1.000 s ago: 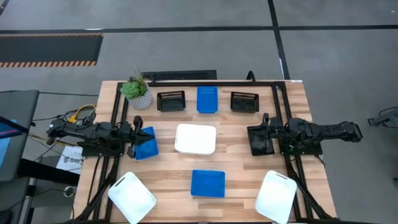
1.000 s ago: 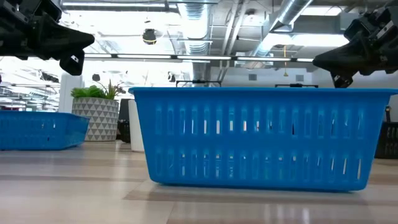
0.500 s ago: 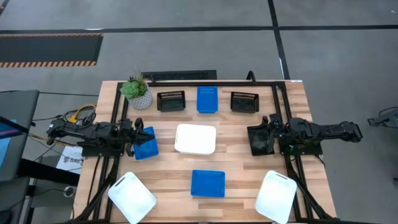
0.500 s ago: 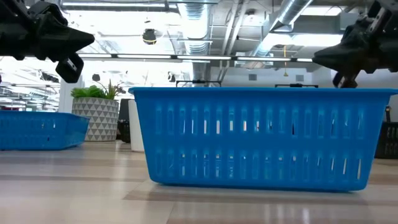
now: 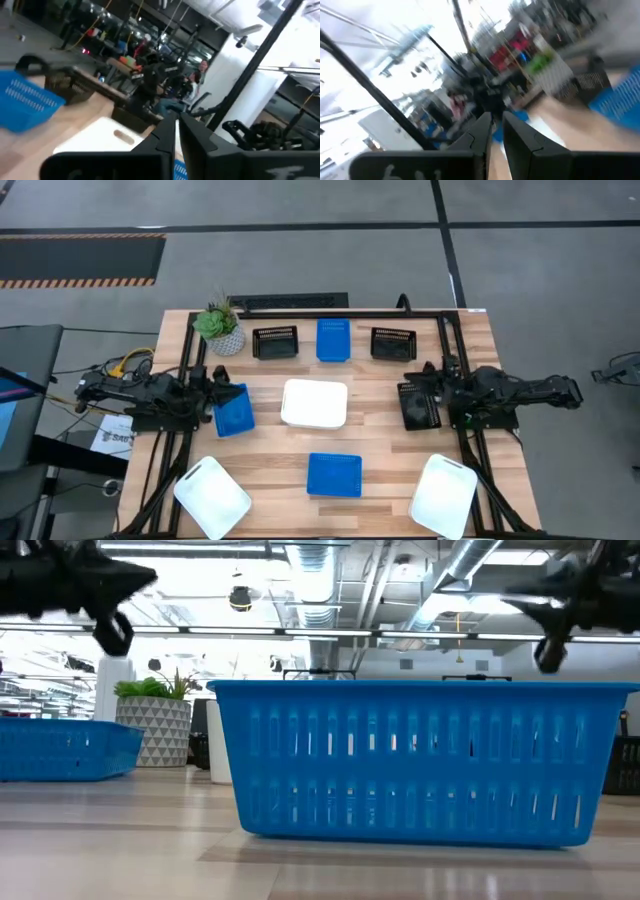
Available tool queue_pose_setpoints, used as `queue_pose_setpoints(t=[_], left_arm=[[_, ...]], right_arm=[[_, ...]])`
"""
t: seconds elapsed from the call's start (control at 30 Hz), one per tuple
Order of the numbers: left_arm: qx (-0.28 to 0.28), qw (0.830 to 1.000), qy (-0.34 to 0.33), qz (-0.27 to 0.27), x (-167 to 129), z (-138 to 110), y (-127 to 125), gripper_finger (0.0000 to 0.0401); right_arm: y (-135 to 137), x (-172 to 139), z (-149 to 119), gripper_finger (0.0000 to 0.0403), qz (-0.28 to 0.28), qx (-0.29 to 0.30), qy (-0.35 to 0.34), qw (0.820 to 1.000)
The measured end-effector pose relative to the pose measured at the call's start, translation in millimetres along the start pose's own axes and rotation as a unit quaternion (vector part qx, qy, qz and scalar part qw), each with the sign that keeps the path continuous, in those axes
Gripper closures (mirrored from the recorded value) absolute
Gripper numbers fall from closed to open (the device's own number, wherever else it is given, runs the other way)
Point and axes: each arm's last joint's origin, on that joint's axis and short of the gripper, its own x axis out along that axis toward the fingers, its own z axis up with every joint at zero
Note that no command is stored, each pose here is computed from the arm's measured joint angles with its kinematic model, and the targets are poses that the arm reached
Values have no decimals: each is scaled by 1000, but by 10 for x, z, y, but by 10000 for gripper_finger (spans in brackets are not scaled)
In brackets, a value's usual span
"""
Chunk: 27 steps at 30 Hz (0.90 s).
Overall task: Stack baskets by color
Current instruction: Stack the bottom blue bin on top of the top blue bin
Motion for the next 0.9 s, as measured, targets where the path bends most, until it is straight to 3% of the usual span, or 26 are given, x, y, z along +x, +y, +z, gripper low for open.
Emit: queue_pose_setpoints(t=[0.2, 0.43, 0.5, 0.57, 0.67, 0.8, 0.9], left_arm=[[-4, 993, -67, -98, -41, 373, -234, 319], [20, 989, -106, -98, -68, 724, -412, 255], [-5, 995, -87, -56, -46, 794, -435, 250], [-15, 999, -41, 19, -12, 812, -424, 249], [7, 993, 46, 110, 26, 813, -413, 250], [-15, 968, 125, 216, 61, 834, -410, 250], [-31, 938, 191, 288, 56, 850, -414, 251]], right_arm=[[285, 23, 347, 327, 27, -66, -58, 996], [652, 322, 659, 267, 4, -172, -18, 985], [719, 434, 704, 242, -30, -196, 35, 980], [734, 530, 716, 223, -100, -195, 99, 971], [706, 632, 711, 208, -219, -175, 182, 942], [599, 753, 602, 208, -341, -136, 279, 887], [525, 814, 501, 215, -395, -105, 326, 853]])
